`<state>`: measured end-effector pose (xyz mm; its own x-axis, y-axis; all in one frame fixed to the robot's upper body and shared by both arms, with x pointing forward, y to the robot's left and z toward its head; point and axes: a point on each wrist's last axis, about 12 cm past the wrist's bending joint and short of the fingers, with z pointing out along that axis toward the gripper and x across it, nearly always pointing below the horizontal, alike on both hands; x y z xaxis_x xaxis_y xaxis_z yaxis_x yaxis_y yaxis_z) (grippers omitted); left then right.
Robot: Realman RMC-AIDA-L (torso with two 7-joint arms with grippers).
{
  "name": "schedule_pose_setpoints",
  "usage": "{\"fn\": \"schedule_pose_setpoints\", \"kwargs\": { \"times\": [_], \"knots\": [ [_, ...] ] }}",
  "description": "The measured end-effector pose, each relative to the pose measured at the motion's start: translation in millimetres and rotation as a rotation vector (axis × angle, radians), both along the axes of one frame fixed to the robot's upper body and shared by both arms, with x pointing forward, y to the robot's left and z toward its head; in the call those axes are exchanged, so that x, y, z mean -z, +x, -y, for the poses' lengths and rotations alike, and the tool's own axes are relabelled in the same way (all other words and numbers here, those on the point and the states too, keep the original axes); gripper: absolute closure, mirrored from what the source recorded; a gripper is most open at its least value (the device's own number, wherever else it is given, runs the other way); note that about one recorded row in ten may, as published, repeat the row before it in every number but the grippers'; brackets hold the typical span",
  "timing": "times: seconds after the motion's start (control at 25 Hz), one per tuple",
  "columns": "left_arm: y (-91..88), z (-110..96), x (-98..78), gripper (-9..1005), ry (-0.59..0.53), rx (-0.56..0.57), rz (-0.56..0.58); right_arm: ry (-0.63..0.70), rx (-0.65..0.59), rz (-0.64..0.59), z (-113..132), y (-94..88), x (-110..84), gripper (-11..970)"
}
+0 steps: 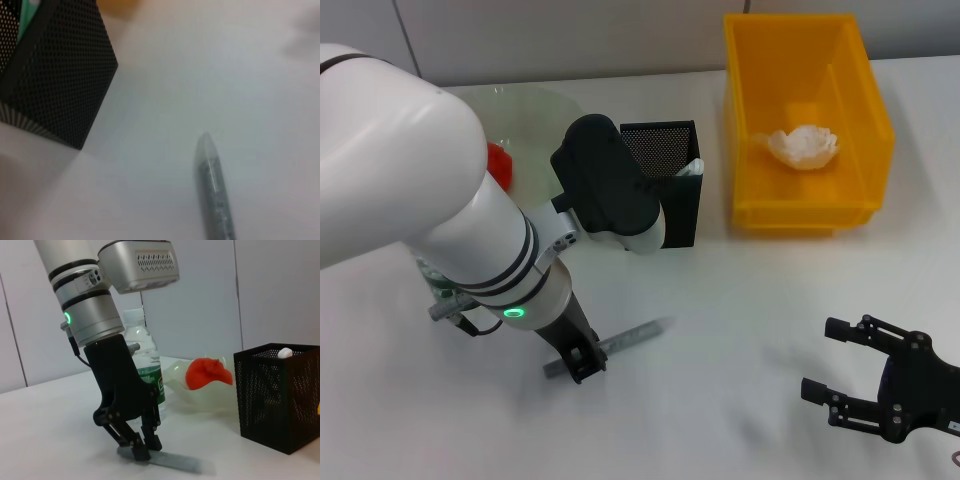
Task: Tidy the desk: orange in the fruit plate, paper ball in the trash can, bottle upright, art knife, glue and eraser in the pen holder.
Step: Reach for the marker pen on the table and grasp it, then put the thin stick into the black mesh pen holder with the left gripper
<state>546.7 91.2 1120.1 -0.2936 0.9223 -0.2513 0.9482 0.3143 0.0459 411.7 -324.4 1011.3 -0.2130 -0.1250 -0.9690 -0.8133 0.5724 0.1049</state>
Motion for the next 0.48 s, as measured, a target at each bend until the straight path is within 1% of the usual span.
{"fn": "schedule_pose_setpoints", "kwargs": {
  "times": [0.12, 0.36, 0.48],
  "knots": [
    [0.3, 0.4, 0.1, 720, 0.004, 0.004, 0.005, 0.0, 0.001, -0.003, 0.0, 0.4, 0.1, 153],
    [-0.3, 0.9, 0.7, 829, 0.01, 0.015, 0.007, -0.006, -0.001, -0.011, -0.2, 0.7, 1.0, 153],
    [0.1, 1.6, -0.5, 829, 0.009, 0.016, 0.007, -0.006, -0.002, -0.011, -0.1, 1.1, 0.9, 153]
  ]
}}
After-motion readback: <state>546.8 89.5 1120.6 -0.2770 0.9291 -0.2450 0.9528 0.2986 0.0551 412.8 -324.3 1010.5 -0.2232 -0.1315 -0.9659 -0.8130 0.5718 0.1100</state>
